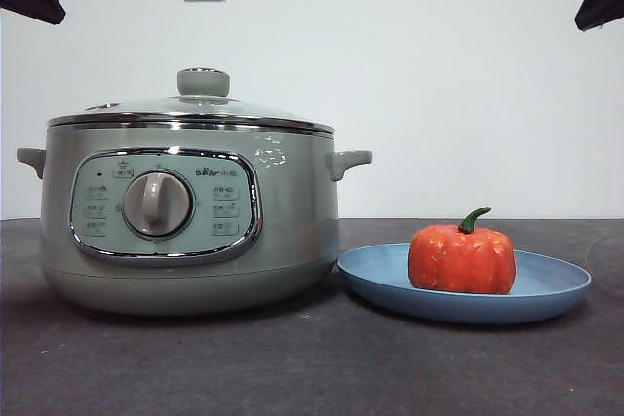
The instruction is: Take the pumpkin out from the steamer,put the pumpkin in the blue plate,close the lid
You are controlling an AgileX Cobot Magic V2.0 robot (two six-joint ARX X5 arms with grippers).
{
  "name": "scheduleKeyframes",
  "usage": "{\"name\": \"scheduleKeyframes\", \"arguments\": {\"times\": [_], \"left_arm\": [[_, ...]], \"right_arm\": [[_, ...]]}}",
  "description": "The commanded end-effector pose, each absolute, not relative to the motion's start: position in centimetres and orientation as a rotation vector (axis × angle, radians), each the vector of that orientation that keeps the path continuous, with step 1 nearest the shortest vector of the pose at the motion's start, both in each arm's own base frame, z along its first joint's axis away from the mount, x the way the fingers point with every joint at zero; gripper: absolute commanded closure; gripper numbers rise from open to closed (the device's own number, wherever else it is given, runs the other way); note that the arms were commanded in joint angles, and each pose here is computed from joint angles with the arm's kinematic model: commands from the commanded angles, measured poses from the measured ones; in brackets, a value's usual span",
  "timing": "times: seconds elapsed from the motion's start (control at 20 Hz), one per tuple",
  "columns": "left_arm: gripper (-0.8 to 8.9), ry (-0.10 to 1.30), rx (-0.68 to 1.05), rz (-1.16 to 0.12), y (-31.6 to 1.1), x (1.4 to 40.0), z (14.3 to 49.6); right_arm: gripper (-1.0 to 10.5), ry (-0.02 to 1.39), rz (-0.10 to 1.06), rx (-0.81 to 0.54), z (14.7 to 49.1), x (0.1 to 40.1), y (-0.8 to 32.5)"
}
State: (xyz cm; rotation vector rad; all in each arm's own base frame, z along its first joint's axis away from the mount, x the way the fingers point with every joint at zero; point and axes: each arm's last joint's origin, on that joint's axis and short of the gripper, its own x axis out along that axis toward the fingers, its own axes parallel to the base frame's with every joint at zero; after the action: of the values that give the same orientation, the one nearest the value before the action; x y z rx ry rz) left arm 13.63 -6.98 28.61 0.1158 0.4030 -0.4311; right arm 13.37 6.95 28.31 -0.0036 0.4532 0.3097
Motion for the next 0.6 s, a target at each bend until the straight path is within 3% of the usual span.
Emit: {"name": "scheduleKeyframes", "arguments": {"times": [0.05,0.35,0.45,0.6], "left_arm": [[8.17,0.412,0.113,-0.429,-7.0,13.6,28.4],[8.17,0.404,0.117,-0.432,-6.9,13.2,28.6],[8.17,0.357,0.163,-0.391,-5.6,11.7,29.2],[8.17,0.251,0.081,-0.308,-3.4,9.1,29.8]], "right_arm": [[9.5,0.461,0.303,0.007,28.0,13.3,6.9],[9.5,0.461,0.303,0.007,28.0,13.3,6.9],[9.5,0.461,0.304,0.007,28.0,13.3,6.9],[9.5,0.461,0.304,0.007,28.0,13.3,6.9]]}}
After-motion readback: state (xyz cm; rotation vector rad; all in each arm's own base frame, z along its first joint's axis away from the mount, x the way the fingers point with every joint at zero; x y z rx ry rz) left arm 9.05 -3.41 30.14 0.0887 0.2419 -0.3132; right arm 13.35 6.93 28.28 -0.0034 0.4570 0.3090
